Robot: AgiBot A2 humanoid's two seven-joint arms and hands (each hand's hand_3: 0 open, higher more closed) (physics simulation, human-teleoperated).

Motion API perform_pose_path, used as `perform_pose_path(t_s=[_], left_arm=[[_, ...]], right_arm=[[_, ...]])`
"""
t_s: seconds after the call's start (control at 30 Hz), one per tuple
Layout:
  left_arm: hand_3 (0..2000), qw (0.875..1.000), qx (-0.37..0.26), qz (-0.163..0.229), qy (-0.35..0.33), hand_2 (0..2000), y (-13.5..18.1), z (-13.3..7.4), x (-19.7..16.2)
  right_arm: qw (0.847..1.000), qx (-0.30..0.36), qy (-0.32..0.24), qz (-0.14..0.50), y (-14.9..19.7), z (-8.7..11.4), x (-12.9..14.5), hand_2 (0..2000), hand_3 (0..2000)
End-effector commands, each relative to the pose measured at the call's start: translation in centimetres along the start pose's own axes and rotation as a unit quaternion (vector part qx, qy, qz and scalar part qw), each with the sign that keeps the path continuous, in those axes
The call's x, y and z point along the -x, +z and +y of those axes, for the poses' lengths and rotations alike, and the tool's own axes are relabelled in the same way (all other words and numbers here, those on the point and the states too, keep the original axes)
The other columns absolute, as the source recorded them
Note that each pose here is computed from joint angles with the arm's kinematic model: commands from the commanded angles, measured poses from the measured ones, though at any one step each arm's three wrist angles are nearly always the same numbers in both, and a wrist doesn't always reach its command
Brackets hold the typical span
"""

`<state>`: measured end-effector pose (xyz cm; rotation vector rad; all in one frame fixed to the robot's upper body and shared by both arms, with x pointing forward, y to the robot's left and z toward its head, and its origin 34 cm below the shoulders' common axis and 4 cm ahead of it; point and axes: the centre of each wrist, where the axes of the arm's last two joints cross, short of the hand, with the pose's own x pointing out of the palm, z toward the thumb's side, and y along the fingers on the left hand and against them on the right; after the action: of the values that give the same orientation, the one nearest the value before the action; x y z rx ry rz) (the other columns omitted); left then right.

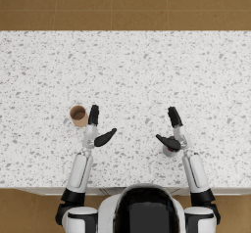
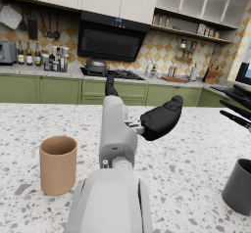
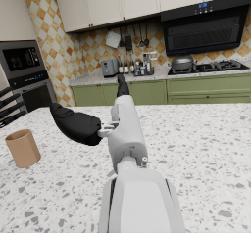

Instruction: Pick up two cups and pour the berry on the right into the cup on the left

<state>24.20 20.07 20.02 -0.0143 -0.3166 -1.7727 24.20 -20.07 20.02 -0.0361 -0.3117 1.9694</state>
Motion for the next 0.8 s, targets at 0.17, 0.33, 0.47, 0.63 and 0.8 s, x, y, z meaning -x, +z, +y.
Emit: perform_pose_path(t_s=[0.17,0.33,0.47,0.63,0.8], left_arm=[[0,1.0,0.0,0.0,0.0,0,0.0,0.0,0.0],[0,1.0,0.0,0.0,0.0,0,0.0,0.0,0.0],[0,1.0,0.014,-0.001,-0.008,0,-0.7,0.0,-0.4],[0,0.999,-0.036,0.012,0.001,0,0.1,-1.9,2.1],[0,0.995,-0.046,0.08,0.045,0,0.3,-3.0,4.4]], right_arm=[[1.0,0.0,0.0,0.0,0.0,0.0,0.0,0,0],[1.0,0.0,0.0,0.0,0.0,0.0,0.0,0,0],[1.0,-0.013,0.009,-0.004,-0.7,-0.1,-0.4,0,0],[0.999,0.039,-0.034,0.015,1.0,3.6,-0.6,0,0],[0.994,0.021,-0.063,0.088,0.7,6.0,0.1,0,0]])
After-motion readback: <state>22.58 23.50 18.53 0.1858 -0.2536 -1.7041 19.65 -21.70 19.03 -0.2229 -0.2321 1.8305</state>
